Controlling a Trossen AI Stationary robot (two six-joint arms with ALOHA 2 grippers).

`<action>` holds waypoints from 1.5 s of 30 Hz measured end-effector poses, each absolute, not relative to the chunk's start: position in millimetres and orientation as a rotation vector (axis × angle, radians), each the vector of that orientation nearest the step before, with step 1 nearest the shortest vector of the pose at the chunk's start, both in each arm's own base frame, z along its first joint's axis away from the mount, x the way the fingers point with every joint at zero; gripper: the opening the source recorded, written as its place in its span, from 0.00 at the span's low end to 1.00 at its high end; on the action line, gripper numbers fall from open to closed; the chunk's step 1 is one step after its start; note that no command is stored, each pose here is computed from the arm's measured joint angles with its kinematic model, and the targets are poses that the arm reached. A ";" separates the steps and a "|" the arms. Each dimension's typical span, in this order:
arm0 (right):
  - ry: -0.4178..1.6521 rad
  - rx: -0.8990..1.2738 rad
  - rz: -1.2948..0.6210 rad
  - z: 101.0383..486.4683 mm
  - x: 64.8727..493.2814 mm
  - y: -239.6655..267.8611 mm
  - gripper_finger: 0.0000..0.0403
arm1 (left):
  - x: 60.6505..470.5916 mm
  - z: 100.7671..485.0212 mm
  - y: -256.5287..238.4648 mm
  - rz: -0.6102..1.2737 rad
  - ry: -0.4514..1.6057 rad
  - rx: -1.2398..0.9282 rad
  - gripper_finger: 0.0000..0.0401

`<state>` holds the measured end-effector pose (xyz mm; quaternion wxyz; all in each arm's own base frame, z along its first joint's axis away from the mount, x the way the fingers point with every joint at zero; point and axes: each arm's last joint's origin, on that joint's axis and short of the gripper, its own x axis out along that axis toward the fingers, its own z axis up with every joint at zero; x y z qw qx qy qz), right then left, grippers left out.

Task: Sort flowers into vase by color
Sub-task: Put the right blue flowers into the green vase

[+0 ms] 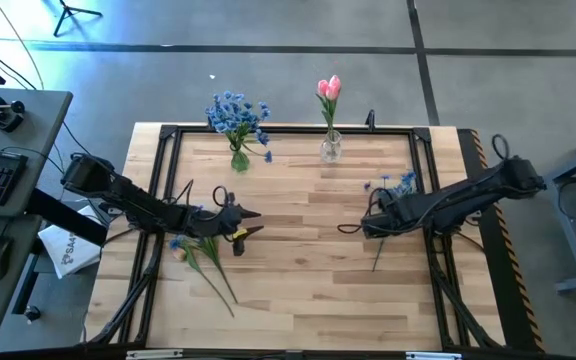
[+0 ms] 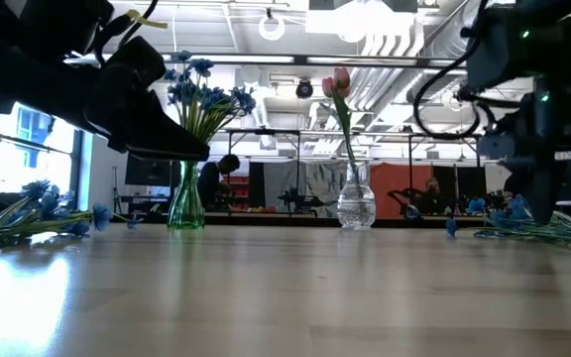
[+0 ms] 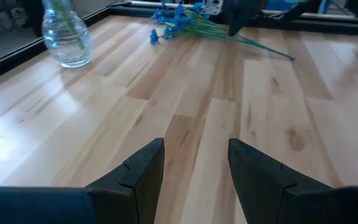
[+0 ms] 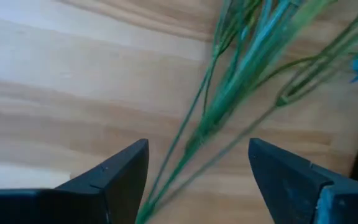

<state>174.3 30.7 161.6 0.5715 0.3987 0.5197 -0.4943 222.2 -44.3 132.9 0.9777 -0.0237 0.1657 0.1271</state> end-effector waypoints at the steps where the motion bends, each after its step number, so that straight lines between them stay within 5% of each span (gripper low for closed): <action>1: 1.223 0.934 -1.169 158.1 177.0 29.7 0.66 | 222.5 133.0 -44.5 0.251 0.330 -0.050 0.42; 10: 1.314 0.879 -1.067 135.0 198.5 19.7 0.50 | 222.5 133.0 -44.5 0.248 0.331 -0.051 0.42; 21: 1.239 0.792 -0.942 143.7 200.6 20.8 0.03 | 223.2 134.8 -44.8 0.247 0.311 -0.067 0.42; 33: 0.655 0.506 -0.418 172.4 260.8 44.8 0.02 | 225.9 142.0 -49.6 0.104 0.254 -0.019 0.42; 45: 0.153 0.212 -0.223 177.9 312.1 54.0 0.01 | 223.5 144.9 -59.8 0.066 0.231 0.047 0.42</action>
